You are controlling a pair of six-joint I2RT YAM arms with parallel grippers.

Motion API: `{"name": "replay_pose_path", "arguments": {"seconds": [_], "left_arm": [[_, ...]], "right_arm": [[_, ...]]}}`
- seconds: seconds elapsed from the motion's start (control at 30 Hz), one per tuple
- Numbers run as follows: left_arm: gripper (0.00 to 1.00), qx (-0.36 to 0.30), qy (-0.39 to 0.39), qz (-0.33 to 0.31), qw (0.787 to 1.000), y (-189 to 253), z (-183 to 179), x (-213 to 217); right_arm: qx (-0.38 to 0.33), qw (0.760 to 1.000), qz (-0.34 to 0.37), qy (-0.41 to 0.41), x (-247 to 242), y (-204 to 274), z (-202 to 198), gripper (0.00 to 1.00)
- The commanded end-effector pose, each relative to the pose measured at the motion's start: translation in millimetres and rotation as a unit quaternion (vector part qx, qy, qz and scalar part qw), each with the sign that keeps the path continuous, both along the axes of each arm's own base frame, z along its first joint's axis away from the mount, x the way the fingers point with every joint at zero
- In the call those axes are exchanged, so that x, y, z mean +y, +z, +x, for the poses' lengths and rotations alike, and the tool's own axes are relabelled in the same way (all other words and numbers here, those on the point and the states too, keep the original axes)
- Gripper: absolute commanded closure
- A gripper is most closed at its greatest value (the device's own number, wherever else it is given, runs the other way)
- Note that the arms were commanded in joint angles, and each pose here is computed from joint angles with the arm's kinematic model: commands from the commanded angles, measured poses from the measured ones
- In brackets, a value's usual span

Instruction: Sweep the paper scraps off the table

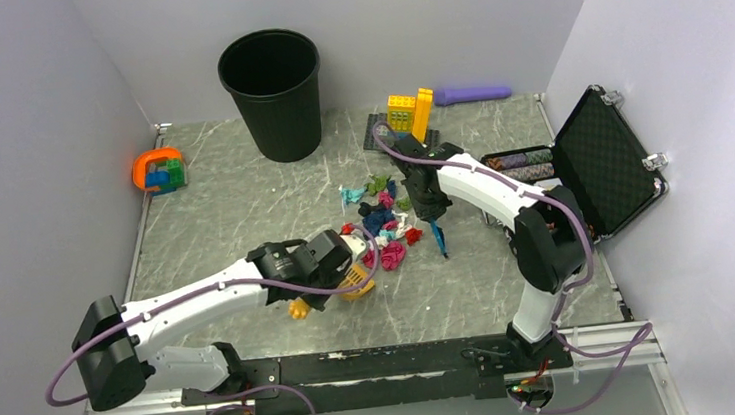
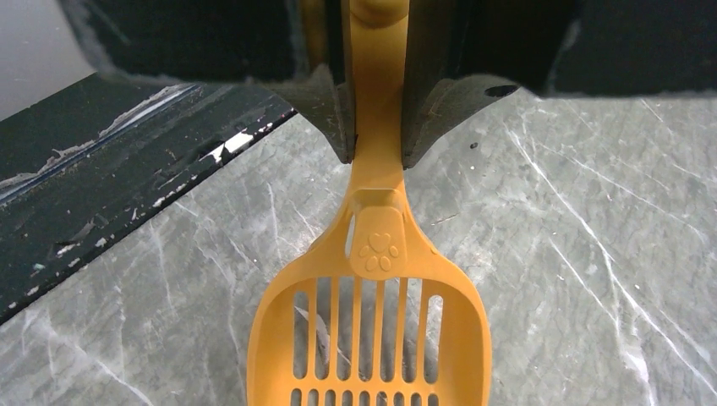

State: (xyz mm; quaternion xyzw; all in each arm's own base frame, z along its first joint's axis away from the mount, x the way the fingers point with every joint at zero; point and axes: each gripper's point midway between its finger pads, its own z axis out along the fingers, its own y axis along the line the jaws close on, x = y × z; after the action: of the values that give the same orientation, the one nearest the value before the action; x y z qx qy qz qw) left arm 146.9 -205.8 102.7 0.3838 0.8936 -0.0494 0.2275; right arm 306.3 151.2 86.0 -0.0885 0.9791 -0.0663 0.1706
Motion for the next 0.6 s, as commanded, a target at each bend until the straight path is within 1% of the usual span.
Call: {"name": "replay_pose_path", "arguments": {"seconds": [0.0, 0.13, 0.3, 0.47, 0.57], "left_arm": [[1.0, 0.018, 0.003, -0.026, 0.999, 6, 10, -10], [1.0, 0.032, 0.015, -0.033, 0.999, 7, 18, -11], [1.0, 0.045, 0.002, -0.031, 0.999, 8, 20, -15], [1.0, 0.056, -0.01, -0.032, 0.998, 7, 20, -22], [1.0, 0.059, -0.01, -0.031, 0.998, 6, 23, -26]], "right_arm": [[-0.026, 0.996, 0.061, 0.061, 35, 6, 27, 1.0], [-0.018, 0.992, 0.068, 0.101, 47, 3, 30, 1.0], [-0.012, 0.986, 0.081, 0.144, 67, 3, 27, 1.0], [-0.001, 0.978, 0.114, 0.176, 97, 5, 12, 1.0], [0.015, 0.971, 0.15, 0.184, 120, 8, -3, 1.0]]}}
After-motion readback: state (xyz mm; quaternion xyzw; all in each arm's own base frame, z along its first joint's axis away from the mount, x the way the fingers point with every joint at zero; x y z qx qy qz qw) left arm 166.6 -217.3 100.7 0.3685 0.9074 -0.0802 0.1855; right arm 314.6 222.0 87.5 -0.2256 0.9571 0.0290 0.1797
